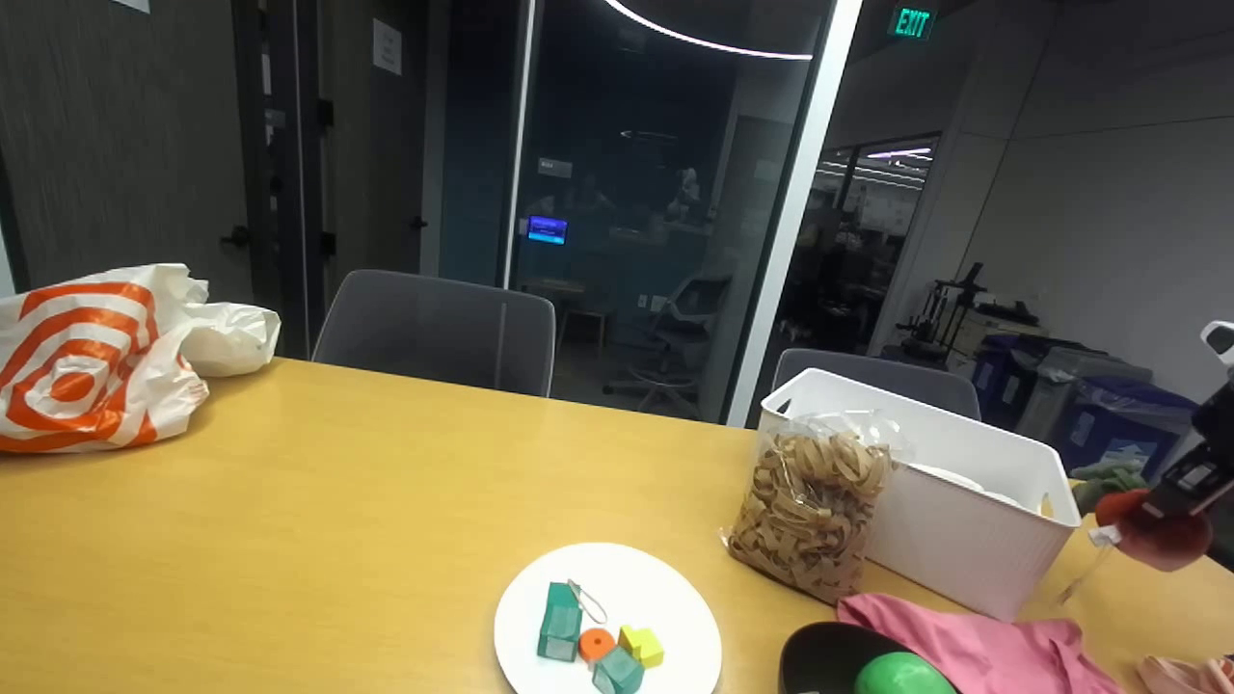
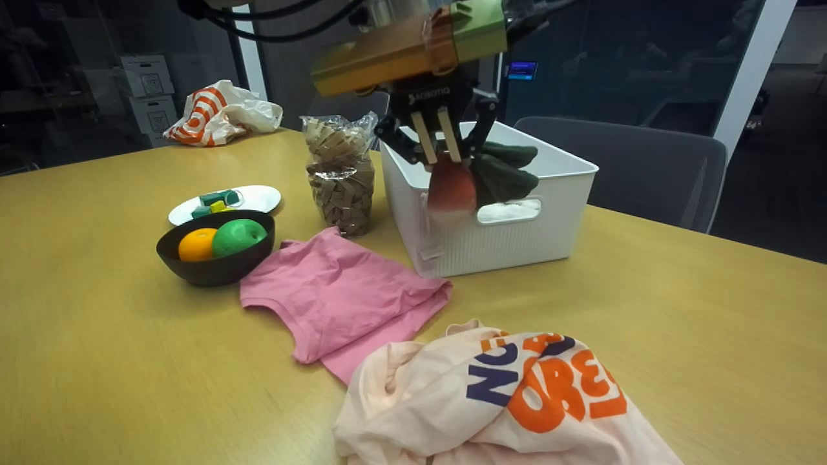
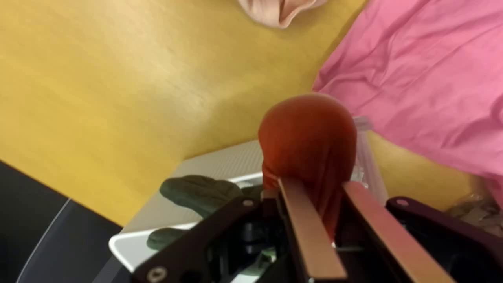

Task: Remove the objects from the basket

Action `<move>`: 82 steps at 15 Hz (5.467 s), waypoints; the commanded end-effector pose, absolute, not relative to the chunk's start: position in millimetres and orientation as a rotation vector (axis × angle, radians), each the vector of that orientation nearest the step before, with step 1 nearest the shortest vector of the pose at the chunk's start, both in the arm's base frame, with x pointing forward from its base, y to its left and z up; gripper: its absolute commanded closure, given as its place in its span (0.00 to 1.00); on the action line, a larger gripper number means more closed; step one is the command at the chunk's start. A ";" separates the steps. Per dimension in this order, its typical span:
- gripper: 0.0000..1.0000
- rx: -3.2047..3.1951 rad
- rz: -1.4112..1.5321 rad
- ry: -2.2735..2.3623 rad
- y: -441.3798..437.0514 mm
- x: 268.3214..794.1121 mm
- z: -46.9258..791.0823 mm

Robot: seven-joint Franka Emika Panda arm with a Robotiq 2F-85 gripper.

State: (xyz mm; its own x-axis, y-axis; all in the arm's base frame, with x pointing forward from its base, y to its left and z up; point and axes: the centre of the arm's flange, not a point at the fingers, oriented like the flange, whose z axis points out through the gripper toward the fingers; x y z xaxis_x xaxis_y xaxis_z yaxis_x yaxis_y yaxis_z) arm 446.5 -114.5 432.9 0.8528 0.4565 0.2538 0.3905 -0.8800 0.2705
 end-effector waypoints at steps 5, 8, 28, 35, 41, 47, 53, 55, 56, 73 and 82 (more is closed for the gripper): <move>0.92 2.534 0.942 0.564 -64.0 475.2 458.4; 0.91 2.509 1.055 0.522 -56.0 483.9 453.3; 0.00 2.762 0.479 0.156 -113.3 460.4 407.2; 0.00 2.856 0.109 0.011 -137.8 439.2 326.5; 0.00 2.894 -0.025 -0.161 -162.0 430.7 284.4; 0.34 2.943 -0.069 -0.248 -167.7 427.8 264.8; 0.78 2.911 -0.059 -0.371 -180.7 437.8 274.1; 0.90 2.867 -0.088 -0.463 -193.0 436.8 271.6; 0.93 2.842 -0.117 -0.534 -200.9 435.4 268.9; 0.91 2.515 -0.377 -0.921 -251.0 428.8 268.4; 0.99 2.727 0.129 -1.395 -247.4 486.4 265.3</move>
